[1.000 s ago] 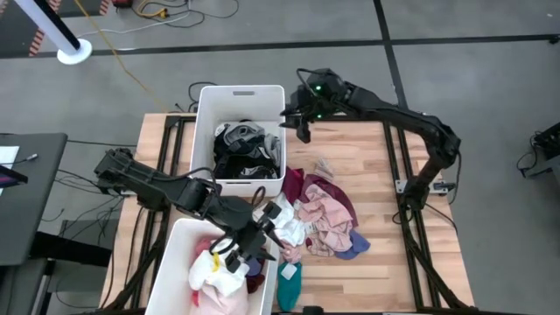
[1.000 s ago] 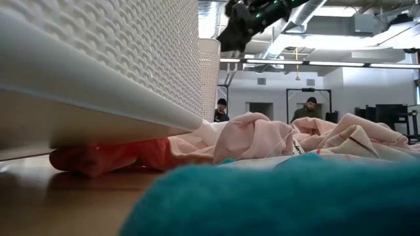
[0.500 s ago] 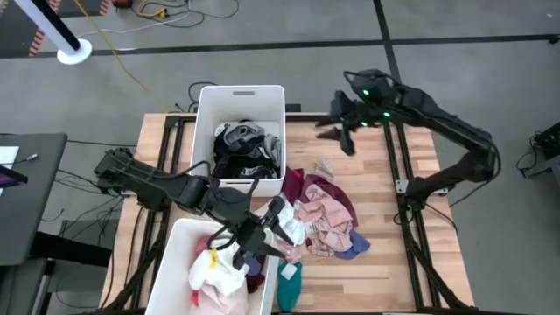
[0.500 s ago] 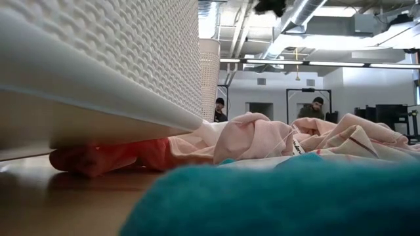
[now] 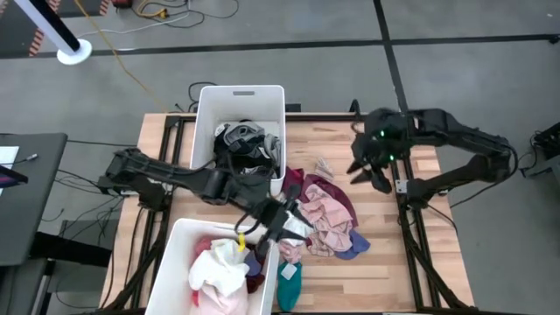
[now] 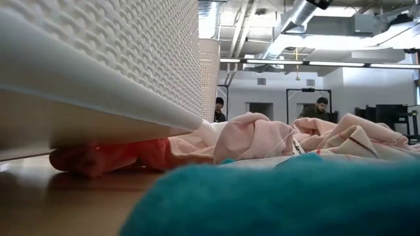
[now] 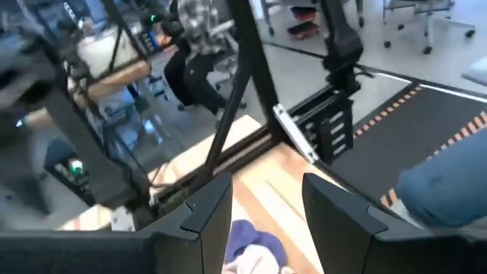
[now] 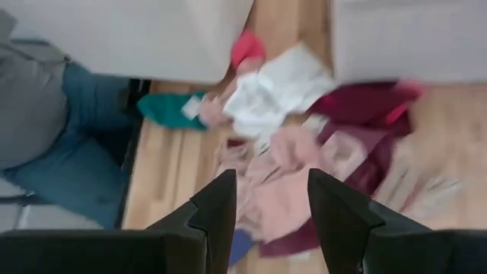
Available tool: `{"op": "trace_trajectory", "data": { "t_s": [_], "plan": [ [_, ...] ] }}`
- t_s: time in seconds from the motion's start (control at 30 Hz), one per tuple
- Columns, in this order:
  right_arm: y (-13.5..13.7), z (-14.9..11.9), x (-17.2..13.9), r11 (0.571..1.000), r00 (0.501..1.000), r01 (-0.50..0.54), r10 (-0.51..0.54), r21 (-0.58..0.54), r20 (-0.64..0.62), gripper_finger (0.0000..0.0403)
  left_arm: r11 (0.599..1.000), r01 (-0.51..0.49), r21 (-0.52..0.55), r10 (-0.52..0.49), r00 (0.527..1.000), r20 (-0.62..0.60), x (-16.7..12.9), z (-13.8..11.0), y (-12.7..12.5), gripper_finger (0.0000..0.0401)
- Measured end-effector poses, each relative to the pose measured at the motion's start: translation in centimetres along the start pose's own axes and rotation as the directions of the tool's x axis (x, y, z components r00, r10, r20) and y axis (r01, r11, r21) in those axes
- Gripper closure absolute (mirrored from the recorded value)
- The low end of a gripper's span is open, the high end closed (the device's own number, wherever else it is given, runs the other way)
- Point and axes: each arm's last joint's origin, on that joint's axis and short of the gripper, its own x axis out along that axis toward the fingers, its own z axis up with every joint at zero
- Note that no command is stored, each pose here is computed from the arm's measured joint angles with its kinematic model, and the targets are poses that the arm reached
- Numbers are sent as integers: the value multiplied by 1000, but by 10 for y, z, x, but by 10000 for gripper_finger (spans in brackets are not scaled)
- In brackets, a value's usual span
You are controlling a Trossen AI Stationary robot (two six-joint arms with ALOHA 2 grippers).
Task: Sort clothes
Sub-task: Put the pink underwear into the bottom white laundry bin
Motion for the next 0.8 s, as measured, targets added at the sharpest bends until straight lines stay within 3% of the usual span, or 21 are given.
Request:
{"op": "trace_trajectory", "data": {
  "t_s": [0.17,0.4,0.57,0.8],
  "plan": [
    [11,-21,17,1000,997,-1,3,31,-76,227,999,16,-46,-17,999,-28,14,-17,9,246],
    [23,-53,50,997,989,-44,53,65,-140,227,974,218,-58,-222,973,-66,21,-32,-1,246],
    [29,-72,78,995,983,-70,82,77,-166,227,973,225,-50,-228,972,-64,20,-30,-3,246],
    [32,-94,111,998,984,19,-6,66,-181,227,966,241,-96,-250,963,-99,20,-33,-8,246]
  ]
}}
